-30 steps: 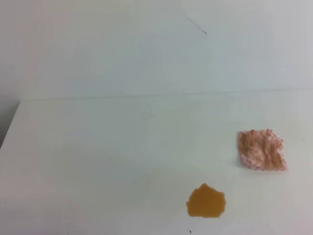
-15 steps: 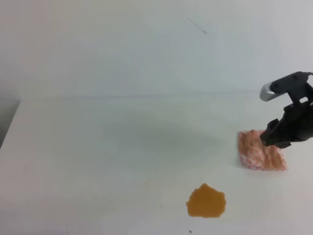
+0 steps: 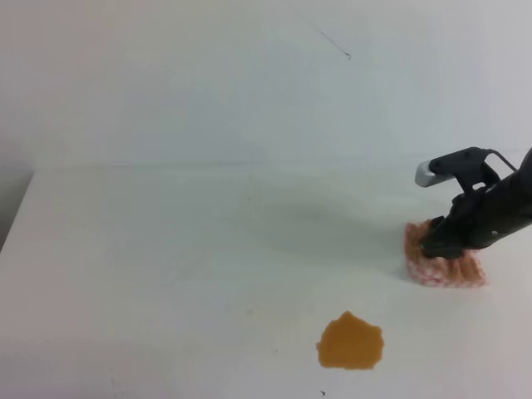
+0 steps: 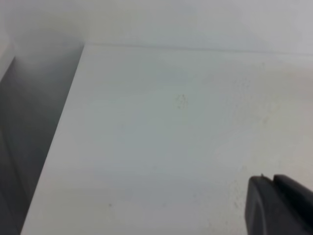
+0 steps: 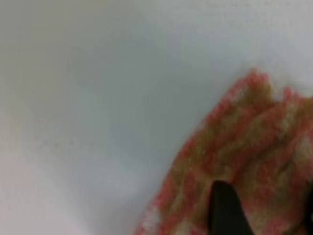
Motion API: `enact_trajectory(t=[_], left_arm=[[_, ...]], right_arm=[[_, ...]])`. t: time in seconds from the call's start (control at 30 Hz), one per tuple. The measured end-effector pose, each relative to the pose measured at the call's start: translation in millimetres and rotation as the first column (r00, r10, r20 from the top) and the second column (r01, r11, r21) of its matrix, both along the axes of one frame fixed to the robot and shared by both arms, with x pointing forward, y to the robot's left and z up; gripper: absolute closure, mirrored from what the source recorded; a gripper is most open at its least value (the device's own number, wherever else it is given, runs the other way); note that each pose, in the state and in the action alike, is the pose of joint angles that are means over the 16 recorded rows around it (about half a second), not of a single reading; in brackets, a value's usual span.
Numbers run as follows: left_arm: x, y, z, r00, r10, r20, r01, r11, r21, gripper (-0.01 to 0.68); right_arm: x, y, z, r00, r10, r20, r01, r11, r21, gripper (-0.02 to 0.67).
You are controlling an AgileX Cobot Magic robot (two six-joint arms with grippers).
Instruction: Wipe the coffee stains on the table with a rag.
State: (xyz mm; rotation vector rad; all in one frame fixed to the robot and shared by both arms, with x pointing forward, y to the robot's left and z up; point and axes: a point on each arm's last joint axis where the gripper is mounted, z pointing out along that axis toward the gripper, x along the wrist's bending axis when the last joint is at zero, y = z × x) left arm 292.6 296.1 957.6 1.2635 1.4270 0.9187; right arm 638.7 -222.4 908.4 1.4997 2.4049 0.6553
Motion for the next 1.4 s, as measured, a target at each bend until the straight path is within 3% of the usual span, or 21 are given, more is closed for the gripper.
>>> enact_trajectory(t=[0.3, 0.53, 0.77, 1.07, 1.23, 1.4], left_arm=[[0, 0, 0, 1.000, 0.000, 0.000, 0.000, 1.000, 0.001, 0.674], [0, 0, 1, 1.000, 0.000, 0.000, 0.000, 1.000, 0.000, 0.674], [0, 0, -4, 1.000, 0.001, -0.001, -0.001, 1.000, 0.000, 0.673], [0, 0, -10, 1.000, 0.003, -0.002, -0.003, 1.000, -0.001, 0.673], [0, 0, -7, 1.000, 0.002, -0.001, -0.002, 1.000, -0.001, 0.673], [0, 0, -6, 1.000, 0.002, -0.001, -0.002, 1.000, -0.001, 0.673]], right_arm=[[-1, 12, -13, 0.998, 0.026, -0.055, -0.026, 1.000, 0.008, 0.496], [-15, 48, -16, 0.986, 0.116, -0.116, -0.114, 0.993, 0.027, 0.604], [-43, 108, -16, 0.955, 0.250, -0.157, -0.246, 0.968, 0.046, 0.620], [-96, 183, -15, 0.889, 0.417, -0.188, -0.414, 0.908, 0.058, 0.621], [-117, 201, -15, 0.861, 0.456, -0.223, -0.461, 0.887, 0.032, 0.622], [-122, 196, -13, 0.860, 0.436, -0.266, -0.461, 0.887, -0.035, 0.626]])
